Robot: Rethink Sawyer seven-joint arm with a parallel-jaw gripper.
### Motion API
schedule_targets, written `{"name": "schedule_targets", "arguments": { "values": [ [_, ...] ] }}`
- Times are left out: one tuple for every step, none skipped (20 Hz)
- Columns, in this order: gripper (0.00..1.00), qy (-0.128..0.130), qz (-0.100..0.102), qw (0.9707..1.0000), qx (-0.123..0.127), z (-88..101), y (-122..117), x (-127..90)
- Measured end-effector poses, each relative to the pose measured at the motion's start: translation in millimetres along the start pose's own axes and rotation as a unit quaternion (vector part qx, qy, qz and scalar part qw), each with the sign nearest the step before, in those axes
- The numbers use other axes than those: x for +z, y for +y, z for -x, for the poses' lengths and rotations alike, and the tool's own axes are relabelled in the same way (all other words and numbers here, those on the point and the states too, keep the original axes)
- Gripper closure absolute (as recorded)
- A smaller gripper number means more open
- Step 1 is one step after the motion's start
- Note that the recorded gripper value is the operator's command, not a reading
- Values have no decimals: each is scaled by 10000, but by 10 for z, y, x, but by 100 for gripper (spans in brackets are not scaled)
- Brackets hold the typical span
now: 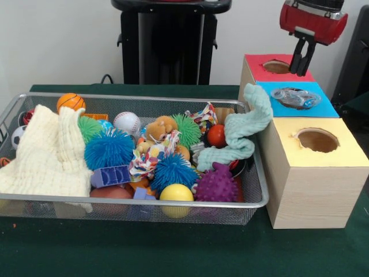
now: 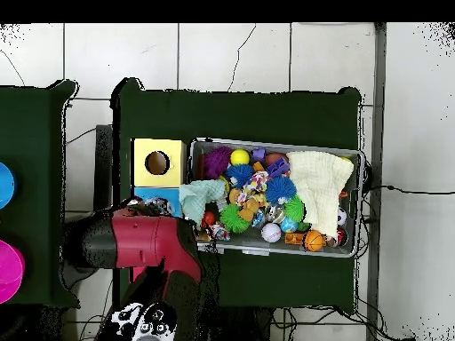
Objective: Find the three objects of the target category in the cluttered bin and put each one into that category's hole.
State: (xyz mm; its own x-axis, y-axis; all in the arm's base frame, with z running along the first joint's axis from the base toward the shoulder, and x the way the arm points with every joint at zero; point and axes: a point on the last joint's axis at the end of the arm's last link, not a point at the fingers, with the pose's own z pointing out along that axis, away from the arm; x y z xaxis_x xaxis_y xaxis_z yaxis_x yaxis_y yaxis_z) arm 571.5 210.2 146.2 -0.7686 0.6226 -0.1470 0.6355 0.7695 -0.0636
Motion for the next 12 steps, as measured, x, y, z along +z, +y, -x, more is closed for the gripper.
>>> {"name": "schedule_targets", "arguments": {
  "values": [
    [100,6,-8,10000,-17,-21,7,10],
    [100,11,-14,10000,-33,-39,14,18],
    [100,14,-17,10000,-40,-48,17,22],
    [100,16,-21,10000,-48,-57,19,27],
    [100,21,-28,10000,-51,-62,19,35],
    [100,25,-35,10000,-55,-67,18,44],
    [100,27,-39,10000,-55,-68,16,48],
    [100,28,-40,10000,-55,-69,16,50],
    [100,30,-42,10000,-55,-70,16,52],
    [100,27,-46,10000,-57,-71,15,67],
    [100,21,-45,10000,-60,-73,15,81],
    [100,13,-43,10000,-62,-73,16,94]
  ]
}}
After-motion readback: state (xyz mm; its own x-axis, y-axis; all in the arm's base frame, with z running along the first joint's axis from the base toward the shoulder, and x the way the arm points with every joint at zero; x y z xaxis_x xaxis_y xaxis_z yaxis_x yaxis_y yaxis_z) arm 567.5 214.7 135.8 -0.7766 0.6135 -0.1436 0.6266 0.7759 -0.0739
